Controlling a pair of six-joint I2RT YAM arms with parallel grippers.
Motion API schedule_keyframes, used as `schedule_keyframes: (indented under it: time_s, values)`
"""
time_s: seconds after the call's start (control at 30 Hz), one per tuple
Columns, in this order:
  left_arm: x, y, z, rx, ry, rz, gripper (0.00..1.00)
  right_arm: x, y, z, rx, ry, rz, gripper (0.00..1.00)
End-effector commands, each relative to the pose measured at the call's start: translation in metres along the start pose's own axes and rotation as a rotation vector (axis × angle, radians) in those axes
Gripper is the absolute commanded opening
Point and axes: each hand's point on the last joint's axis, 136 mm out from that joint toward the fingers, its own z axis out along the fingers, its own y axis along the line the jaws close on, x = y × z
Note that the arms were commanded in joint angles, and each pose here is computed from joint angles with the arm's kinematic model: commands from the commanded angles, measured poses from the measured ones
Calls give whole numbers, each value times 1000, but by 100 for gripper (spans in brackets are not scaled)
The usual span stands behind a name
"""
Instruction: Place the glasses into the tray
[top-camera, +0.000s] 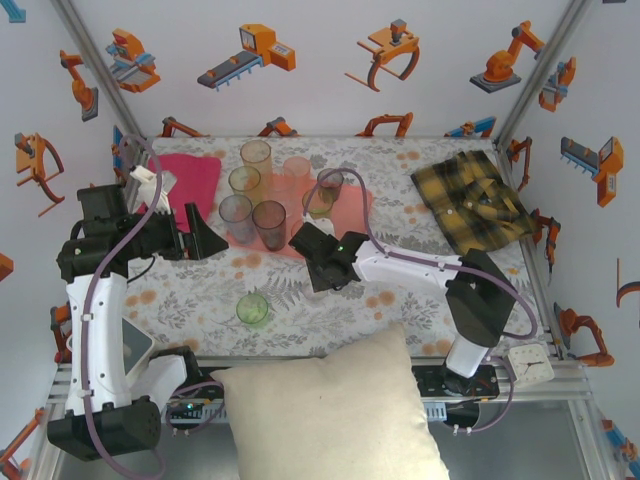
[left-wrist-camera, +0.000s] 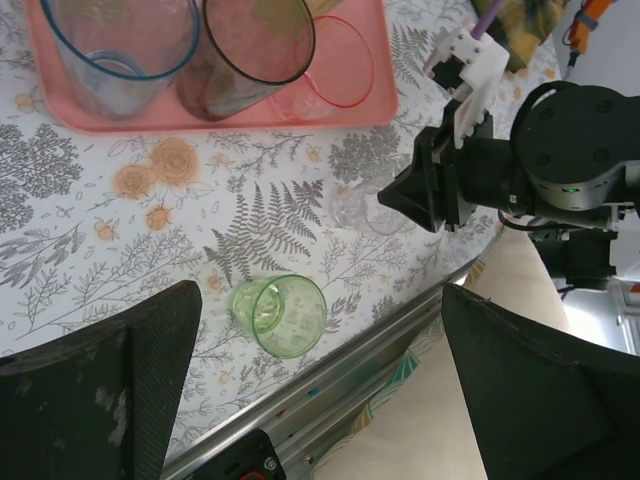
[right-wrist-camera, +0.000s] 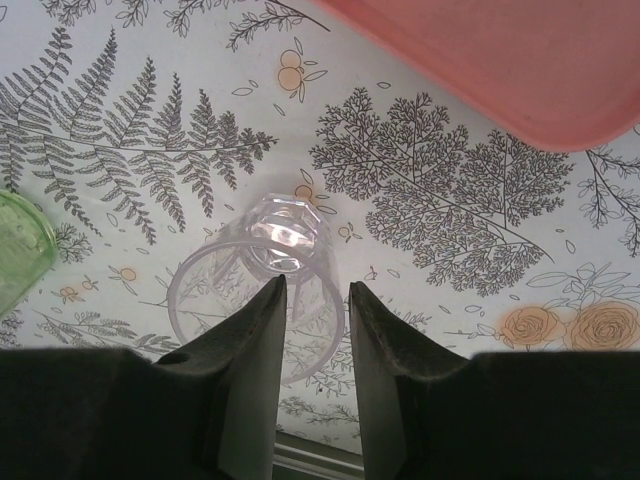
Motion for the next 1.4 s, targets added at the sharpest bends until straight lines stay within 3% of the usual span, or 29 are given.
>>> schedule_keyframes:
  time_s: [0.0,0.53,0.93,1.37]
  values:
    - [7,-16,-1,87,13,24,97,5,-7,5,43,-4,3,30]
    - [6,-12,-3,46,0,36,97,7,-11,4,57,2,0,5]
    - [6,-10,-3,32,-4,39,97,-10,-32,-39,108,-60,-11,3]
    - [6,-10,-5,25,-10,43,97,-53,-102,-51,141,-102,107,3]
